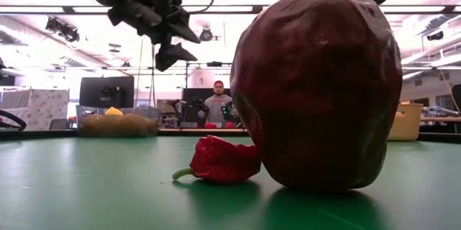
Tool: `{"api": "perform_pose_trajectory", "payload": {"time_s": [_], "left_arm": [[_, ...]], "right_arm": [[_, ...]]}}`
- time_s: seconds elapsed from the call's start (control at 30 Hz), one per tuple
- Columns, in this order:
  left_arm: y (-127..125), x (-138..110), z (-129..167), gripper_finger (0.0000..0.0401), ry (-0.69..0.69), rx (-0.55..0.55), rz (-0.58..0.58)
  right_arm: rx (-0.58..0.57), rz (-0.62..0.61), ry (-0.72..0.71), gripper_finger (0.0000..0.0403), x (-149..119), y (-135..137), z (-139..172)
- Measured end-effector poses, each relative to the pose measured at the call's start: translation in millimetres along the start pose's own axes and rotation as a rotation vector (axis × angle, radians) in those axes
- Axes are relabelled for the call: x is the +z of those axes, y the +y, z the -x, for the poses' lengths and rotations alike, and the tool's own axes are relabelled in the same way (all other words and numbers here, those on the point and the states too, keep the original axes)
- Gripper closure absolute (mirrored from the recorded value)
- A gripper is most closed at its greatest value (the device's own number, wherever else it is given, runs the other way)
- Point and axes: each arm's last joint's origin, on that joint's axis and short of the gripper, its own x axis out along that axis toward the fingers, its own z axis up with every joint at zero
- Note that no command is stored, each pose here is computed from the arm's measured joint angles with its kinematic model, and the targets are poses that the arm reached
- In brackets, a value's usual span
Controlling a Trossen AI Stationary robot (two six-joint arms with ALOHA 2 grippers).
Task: Sort produce into baskets
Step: Put the top red apple into the yellow bin
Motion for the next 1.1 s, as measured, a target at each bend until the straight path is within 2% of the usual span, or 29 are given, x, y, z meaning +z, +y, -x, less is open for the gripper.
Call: {"api": "perform_pose_trajectory", "payload": {"time_s": [0.1,0.37,0.47,0.57,0.67,0.83,0.93,1.1], "left_arm": [[3,-8,-1,0.0179,0.022,0.007,0.011],[1,-11,13,0.0179,0.02,0.008,0.025],[-2,-12,25,0.0179,0.014,0.014,0.034],[-3,-12,36,0.0179,-0.002,0.029,0.044],[-3,-11,42,0.0179,-0.019,0.026,0.04],[0,-11,44,0.0179,-0.027,0.048,0.047],[2,-11,44,0.0179,-0.033,0.095,0.053],[4,-17,44,0.0179,0.019,0.112,0.044]], "right_arm": [[-0.027,-0.013,0.017,0.0132,-2,-7,8],[-0.229,-0.112,0.172,0.0132,-22,-28,40],[-0.344,-0.182,0.199,0.0132,-29,-34,51],[-0.407,-0.265,0.22,0.0132,-33,-40,58],[-0.408,-0.329,0.244,0.0132,-35,-44,59],[-0.36,-0.524,0.29,0.0132,-38,-52,53],[-0.38,-0.57,0.295,0.0132,-38,-55,47],[-0.395,-0.59,0.331,0.0132,-40,-56,45]]}}
